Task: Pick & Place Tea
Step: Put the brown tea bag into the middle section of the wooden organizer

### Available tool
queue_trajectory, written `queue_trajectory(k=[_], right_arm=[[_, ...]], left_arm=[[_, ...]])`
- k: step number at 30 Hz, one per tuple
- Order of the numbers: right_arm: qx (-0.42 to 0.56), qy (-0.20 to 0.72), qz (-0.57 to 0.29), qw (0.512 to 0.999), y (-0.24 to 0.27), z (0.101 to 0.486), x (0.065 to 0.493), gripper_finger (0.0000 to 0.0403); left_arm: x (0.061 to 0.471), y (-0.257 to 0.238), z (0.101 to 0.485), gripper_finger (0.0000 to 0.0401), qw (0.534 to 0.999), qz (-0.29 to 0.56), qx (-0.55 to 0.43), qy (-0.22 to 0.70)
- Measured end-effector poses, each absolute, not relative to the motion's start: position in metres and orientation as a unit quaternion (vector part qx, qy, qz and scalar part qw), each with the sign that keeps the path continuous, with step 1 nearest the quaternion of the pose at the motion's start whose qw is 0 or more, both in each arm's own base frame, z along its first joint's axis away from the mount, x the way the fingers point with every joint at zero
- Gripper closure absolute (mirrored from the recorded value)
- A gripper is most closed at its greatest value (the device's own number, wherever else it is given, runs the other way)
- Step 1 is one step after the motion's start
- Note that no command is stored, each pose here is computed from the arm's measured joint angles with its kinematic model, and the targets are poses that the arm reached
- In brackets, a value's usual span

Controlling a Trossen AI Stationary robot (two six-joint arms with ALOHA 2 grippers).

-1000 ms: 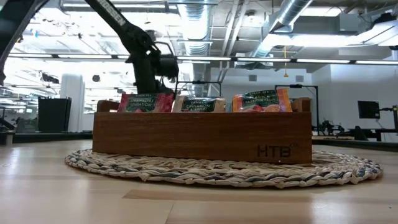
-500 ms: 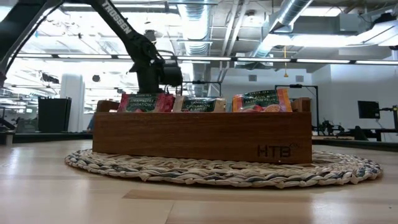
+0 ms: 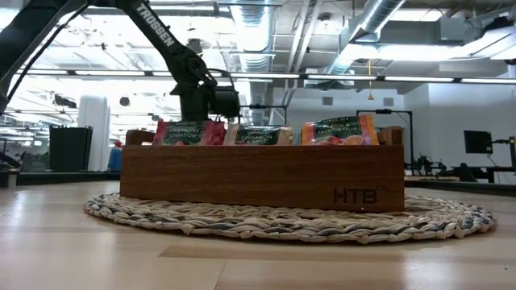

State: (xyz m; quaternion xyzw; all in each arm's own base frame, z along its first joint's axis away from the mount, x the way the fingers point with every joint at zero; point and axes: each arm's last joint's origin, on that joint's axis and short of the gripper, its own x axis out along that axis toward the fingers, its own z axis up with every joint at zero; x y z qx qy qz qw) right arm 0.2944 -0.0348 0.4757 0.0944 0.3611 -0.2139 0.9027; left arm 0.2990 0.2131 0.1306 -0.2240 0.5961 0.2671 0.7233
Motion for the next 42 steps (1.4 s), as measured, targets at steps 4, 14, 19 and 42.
queue_trajectory(k=[4,14,19,42], right_arm=[[0.095,0.361,-0.215,0.902,-0.036,0.476,0.294,0.0154],[0.087,0.370,-0.216,0.899,-0.038,0.475,0.293,0.0154],[0.089,0.376,-0.229,0.894,-0.044,0.475,0.288,0.0154],[0.222,0.280,-0.161,0.920,-0.123,0.476,0.304,0.0154]], left_arm=[[0.301,0.210,0.130,0.0311,0.725,0.265,-0.219,0.597],[0.299,0.201,0.150,0.0388,0.727,0.293,-0.146,0.604],[0.293,0.195,0.198,0.0389,0.758,0.335,-0.103,0.550],[0.280,0.058,0.348,0.0392,0.860,0.353,0.185,0.319]])
